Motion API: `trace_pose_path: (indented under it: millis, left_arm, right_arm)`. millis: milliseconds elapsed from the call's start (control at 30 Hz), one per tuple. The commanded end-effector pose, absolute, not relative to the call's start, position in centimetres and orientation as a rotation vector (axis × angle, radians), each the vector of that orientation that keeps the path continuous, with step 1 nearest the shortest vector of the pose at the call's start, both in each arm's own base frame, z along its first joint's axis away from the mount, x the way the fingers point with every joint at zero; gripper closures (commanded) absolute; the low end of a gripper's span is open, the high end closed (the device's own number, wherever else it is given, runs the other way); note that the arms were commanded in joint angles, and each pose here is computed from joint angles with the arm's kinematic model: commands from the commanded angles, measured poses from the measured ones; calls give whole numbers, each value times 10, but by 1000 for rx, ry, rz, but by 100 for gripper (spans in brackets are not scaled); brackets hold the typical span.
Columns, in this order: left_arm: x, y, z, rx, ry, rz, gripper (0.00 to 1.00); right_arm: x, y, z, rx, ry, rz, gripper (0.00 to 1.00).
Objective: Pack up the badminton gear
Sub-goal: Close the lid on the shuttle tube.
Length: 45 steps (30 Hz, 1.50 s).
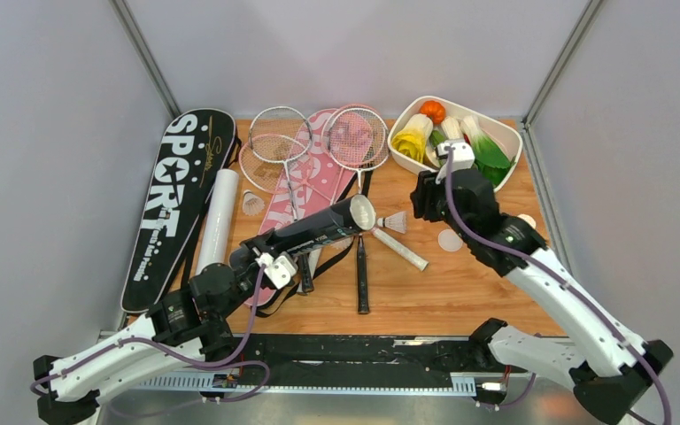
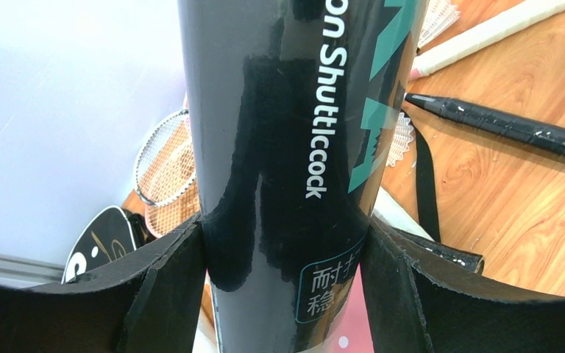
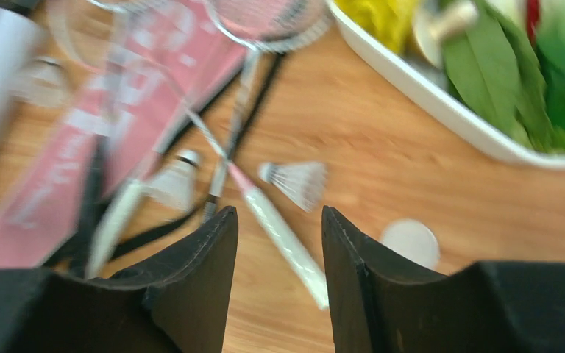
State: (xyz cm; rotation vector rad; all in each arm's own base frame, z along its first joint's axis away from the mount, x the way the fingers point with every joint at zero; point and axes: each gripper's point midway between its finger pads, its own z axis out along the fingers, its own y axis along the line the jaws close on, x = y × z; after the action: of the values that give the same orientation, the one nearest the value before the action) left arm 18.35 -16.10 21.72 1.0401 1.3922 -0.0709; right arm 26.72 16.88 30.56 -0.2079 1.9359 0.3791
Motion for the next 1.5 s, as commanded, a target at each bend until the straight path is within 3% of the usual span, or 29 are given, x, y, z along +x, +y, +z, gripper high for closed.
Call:
trace_pose_path:
  millis: [0, 367, 1033, 1333, 1467]
  left_arm:
    - [182, -165, 246, 929, 1334, -154, 100]
    - [176, -171, 247, 931, 1325, -215, 100]
    - [176, -168, 246, 927, 1322, -201, 100]
    - [177, -167, 248, 922, 1322, -193, 100]
    - [178, -166, 248, 919, 1326, -192, 100]
  right_arm:
    - [289, 119, 225, -31, 2100, 44, 53]
    - [314, 89, 100, 67, 2367, 16, 60]
    - [324, 69, 24, 129, 2550, 0, 69]
    - [325, 65, 27, 116, 2542, -28, 100]
    - [327, 70, 46, 105, 2499, 21, 100]
